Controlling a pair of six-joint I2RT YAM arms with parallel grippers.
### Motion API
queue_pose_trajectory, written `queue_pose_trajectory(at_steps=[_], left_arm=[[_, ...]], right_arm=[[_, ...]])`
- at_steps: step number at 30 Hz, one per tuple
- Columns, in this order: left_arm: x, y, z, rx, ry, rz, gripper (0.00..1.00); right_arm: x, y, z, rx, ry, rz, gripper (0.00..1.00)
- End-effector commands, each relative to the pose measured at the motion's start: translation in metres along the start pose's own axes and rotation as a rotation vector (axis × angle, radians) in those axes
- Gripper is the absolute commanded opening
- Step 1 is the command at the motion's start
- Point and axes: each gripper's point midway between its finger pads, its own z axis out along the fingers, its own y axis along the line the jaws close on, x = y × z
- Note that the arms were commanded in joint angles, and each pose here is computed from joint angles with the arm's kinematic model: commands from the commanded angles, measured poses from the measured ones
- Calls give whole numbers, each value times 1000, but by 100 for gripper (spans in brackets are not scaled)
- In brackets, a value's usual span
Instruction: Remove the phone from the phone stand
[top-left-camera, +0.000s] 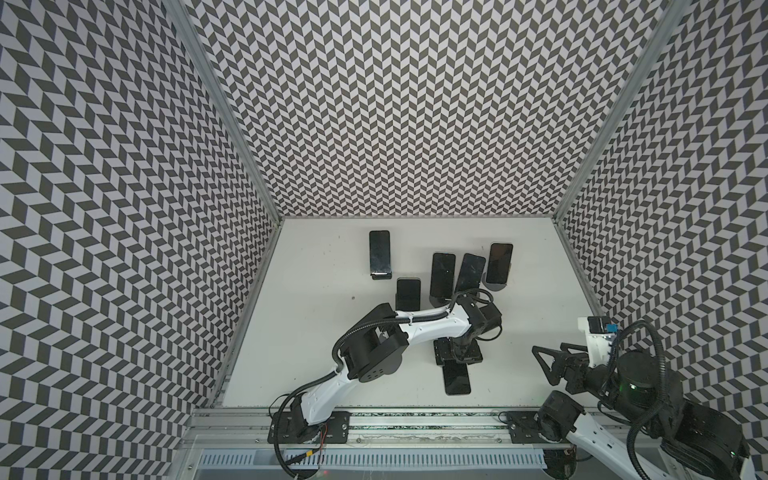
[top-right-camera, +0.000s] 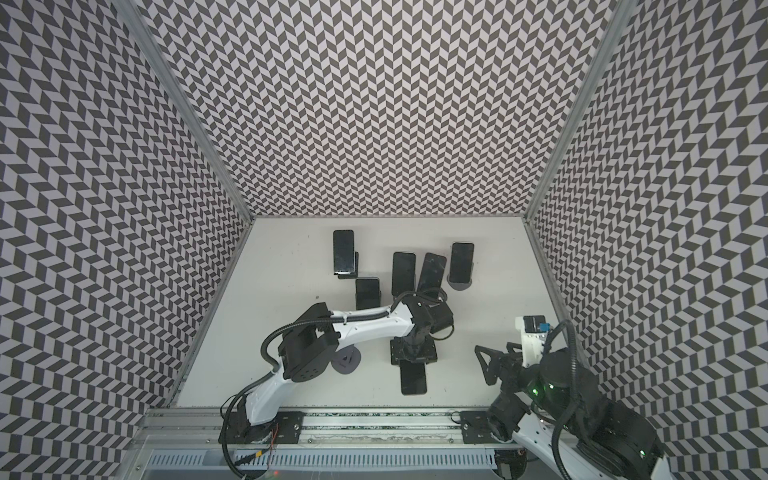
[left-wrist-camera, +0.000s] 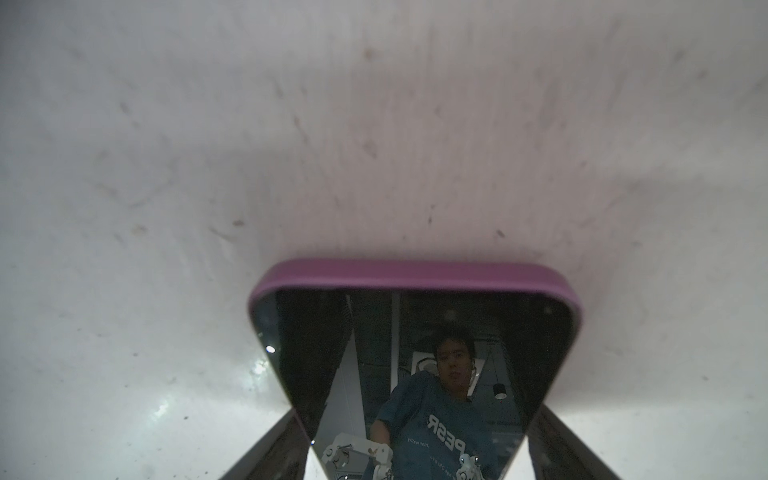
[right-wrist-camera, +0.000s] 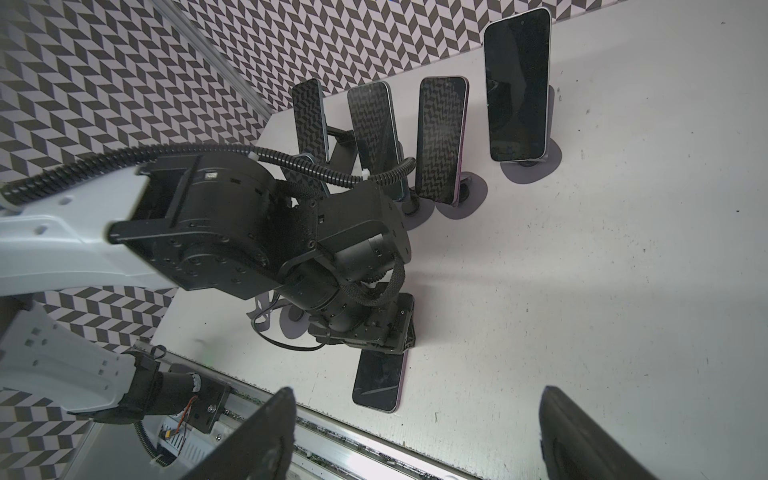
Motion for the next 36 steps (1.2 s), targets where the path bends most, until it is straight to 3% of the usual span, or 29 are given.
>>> queue_pose_trajectory(at_steps=[1,6,10,14,20,27,33,36], left_arm=[[-1,8,-1,-27,-29,-19,84],[-11,-2,-34,0,-114,-16,86],[-11,-12,-82,44,-223,-4,86],[-10,-12,-133,108,-346,-16,86],[-6,23,-180,91,-530,34,86],[-3,82,-211,81,-648,75,86],[1,132,-227,114,-721,98,86],[7,154,-235,199,-742,102,87]], right_arm=[[-10,7,-5,-43,-52,-4,89],[-15,8,-4,-16,-39,-38,89],[-25,7,-3,29,-50,-79,92],[-34,23,1,-15,-43,-94,91],[-54,44,3,-55,-58,-122,88],[-70,75,23,-103,-26,-200,86],[-62,99,61,-175,45,-100,83],[-44,113,90,-206,155,-47,74]])
